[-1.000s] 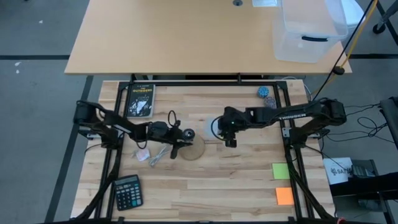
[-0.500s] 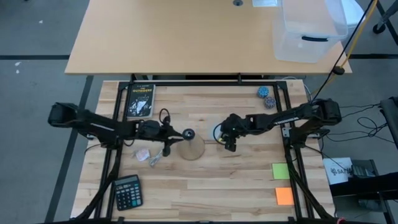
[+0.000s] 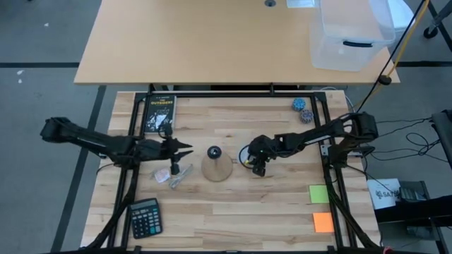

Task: Screw lightbulb
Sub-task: Remove the lightbulb from the lamp base

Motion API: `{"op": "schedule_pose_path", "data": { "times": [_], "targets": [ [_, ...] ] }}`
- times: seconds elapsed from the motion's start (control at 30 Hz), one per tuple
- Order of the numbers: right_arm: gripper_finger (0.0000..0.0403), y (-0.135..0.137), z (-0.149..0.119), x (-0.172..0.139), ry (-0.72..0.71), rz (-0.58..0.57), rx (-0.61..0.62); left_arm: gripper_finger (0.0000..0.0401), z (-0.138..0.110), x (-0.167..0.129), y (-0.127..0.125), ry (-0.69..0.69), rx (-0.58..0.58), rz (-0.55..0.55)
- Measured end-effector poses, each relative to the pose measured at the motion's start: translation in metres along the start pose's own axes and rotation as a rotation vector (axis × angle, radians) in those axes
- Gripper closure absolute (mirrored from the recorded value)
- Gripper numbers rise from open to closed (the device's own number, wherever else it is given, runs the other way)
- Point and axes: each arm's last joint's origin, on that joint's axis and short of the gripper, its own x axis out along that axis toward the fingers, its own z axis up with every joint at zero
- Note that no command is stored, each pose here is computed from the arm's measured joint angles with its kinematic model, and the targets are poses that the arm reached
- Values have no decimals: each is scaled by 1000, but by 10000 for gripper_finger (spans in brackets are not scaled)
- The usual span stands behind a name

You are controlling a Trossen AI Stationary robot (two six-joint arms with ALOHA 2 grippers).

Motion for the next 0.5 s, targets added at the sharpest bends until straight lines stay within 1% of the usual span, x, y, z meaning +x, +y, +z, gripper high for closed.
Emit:
{"op": "schedule_pose_path", "data": {
  "times": [0.1, 0.2, 0.3, 0.5],
  "targets": [
    [254, 0, -1, 3, 8, -3, 14, 307, 3, -13, 1, -40, -5, 22],
    [254, -1, -2, 6, 11, -7, 22, 307, 4, -24, 3, -89, -12, 19],
    [254, -1, -2, 7, 10, -6, 24, 307, -5, -30, 4, -115, -4, 5],
    [254, -1, -2, 7, 9, -3, 23, 307, -25, -39, 10, -167, -25, -7]
  ]
}}
